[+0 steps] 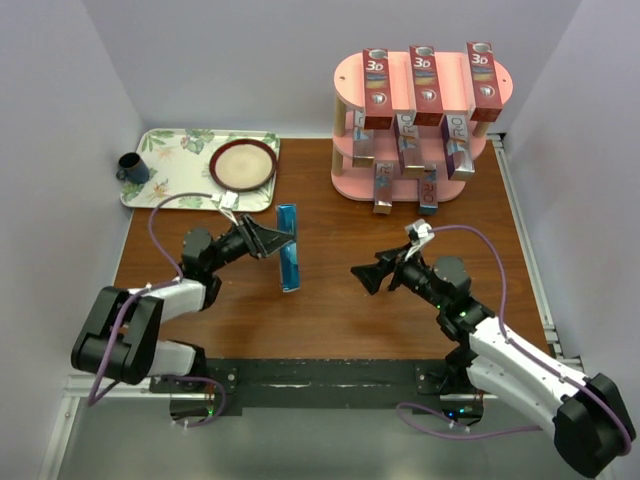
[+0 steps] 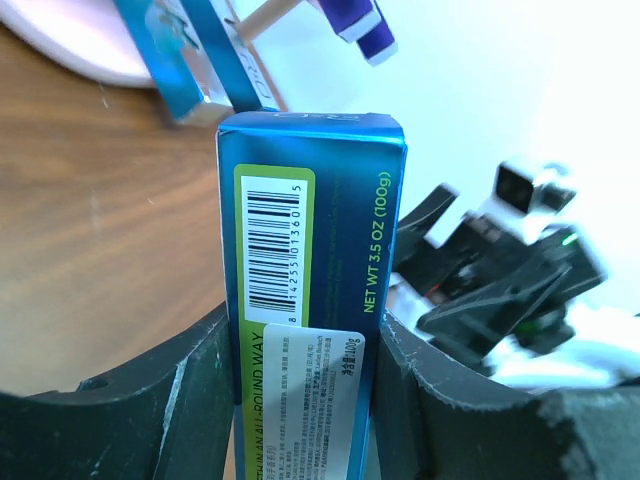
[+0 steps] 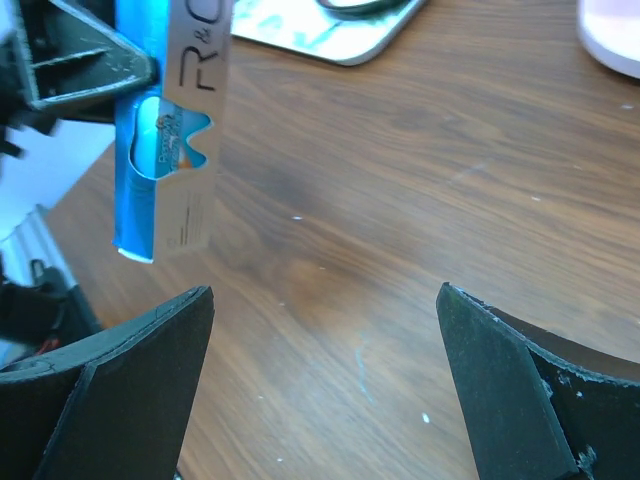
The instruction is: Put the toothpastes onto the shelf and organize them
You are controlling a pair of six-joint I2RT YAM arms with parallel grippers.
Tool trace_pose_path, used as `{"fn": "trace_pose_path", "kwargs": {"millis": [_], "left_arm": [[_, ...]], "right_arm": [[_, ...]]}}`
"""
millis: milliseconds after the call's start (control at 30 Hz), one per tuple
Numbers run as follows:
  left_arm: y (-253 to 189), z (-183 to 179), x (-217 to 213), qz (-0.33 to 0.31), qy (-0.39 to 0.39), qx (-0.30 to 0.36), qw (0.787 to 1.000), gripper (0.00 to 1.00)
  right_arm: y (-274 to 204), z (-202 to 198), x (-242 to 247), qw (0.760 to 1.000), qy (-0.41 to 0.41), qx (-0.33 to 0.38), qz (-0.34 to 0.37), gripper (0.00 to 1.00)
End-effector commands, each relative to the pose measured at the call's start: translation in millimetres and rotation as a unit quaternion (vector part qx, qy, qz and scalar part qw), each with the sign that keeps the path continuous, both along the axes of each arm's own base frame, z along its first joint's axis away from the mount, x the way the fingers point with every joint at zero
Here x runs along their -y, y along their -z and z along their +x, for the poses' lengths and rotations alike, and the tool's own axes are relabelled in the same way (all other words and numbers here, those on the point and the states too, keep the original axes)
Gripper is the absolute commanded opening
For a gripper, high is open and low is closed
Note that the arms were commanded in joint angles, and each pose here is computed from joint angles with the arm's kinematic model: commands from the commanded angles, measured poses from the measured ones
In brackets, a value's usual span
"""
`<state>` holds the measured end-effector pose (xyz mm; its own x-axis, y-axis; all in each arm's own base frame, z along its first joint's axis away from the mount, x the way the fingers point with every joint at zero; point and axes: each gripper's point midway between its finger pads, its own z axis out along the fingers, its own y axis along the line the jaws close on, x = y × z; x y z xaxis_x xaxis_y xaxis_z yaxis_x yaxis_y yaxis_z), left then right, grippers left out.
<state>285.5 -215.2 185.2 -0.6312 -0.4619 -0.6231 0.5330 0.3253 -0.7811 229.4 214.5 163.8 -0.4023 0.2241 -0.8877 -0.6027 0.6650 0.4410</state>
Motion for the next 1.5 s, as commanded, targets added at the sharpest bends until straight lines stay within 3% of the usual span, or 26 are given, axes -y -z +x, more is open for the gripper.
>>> {"fn": "trace_pose_path", "kwargs": {"millis": [0, 67, 333, 667, 833, 1200, 1467], "left_arm": [[-87.0, -27.9, -11.4, -0.176, 0.011, 0.123, 0.977, 0.22], [-95.6, -32.7, -14.2, -0.21, 0.019, 0.118, 0.97, 0.21], [-116.0, -36.7, -19.2, -0.221, -0.007, 0.166, 0.961, 0.21], [-140.8, -41.2, -21.7, -0.238, -0.01, 0.204, 0.95, 0.21], [-152.2, -44.0, -24.3, -0.247, -0.014, 0.219, 0.944, 0.21], [-167.6, -54.1, -28.0, -0.262, -0.009, 0.235, 0.936, 0.22], [-172.4, -59.7, -28.2, -0.266, -0.005, 0.242, 0.933, 0.22]], "right_arm": [[-23.7, -7.0, -20.2, 0.997, -0.055, 0.02, 0.046, 0.98], [-32.0, -9.9, -25.9, 0.995, -0.071, 0.026, 0.064, 0.98], [-44.7, -9.6, -59.9, 0.99, -0.104, 0.017, 0.097, 0.98], [-91.8, -16.7, -111.4, 0.956, -0.171, -0.019, 0.238, 0.98], [-85.2, -21.9, -131.9, 0.946, -0.2, -0.054, 0.25, 0.98], [-57.8, -13.8, -148.3, 0.947, -0.192, -0.087, 0.241, 0.96], [-63.0, -17.4, -160.7, 0.929, -0.227, -0.096, 0.275, 0.86]]}}
